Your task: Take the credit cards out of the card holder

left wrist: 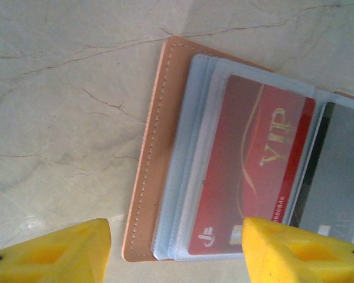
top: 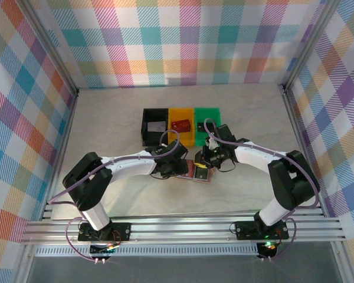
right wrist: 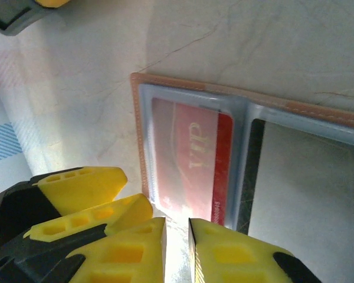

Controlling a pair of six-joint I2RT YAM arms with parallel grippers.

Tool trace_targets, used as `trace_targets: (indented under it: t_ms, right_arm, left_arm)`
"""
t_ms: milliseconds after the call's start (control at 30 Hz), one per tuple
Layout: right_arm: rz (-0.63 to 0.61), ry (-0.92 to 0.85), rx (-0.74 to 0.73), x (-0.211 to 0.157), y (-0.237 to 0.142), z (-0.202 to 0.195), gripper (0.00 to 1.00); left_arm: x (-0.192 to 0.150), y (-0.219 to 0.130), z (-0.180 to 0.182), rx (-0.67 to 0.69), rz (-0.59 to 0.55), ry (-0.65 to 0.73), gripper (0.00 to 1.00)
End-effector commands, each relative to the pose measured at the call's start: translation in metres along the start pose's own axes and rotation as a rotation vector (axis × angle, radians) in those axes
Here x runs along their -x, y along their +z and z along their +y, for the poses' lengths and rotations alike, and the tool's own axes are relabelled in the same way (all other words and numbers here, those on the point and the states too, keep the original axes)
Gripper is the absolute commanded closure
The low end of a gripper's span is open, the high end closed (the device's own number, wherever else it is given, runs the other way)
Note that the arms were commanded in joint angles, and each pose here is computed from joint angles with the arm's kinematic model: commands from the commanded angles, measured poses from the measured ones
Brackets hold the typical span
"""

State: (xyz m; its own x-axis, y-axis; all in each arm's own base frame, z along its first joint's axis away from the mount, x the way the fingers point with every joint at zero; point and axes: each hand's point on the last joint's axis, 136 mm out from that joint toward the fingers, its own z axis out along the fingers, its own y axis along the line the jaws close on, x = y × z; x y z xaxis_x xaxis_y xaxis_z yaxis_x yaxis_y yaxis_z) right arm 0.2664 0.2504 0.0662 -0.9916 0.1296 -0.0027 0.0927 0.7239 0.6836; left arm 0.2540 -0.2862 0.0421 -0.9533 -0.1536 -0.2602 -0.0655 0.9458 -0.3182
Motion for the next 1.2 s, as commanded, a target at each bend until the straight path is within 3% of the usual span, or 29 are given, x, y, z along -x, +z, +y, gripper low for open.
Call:
trace_targets:
  t_ms: [0, 1167]
  right_arm:
    - [-0.009, 0.025, -0.023, 0.003, 0.006, -0.008, 0.83]
    - [-0.019, 0.027, -0.080, 0.004, 0.039, -0.034, 0.81]
  left_arm:
    - [-0.004, 0.002, 0.010, 0.069, 0.016, 0.004, 0.39]
    - [-0.029, 0.031, 0.025, 0.114, 0.080, -0.030, 0.41]
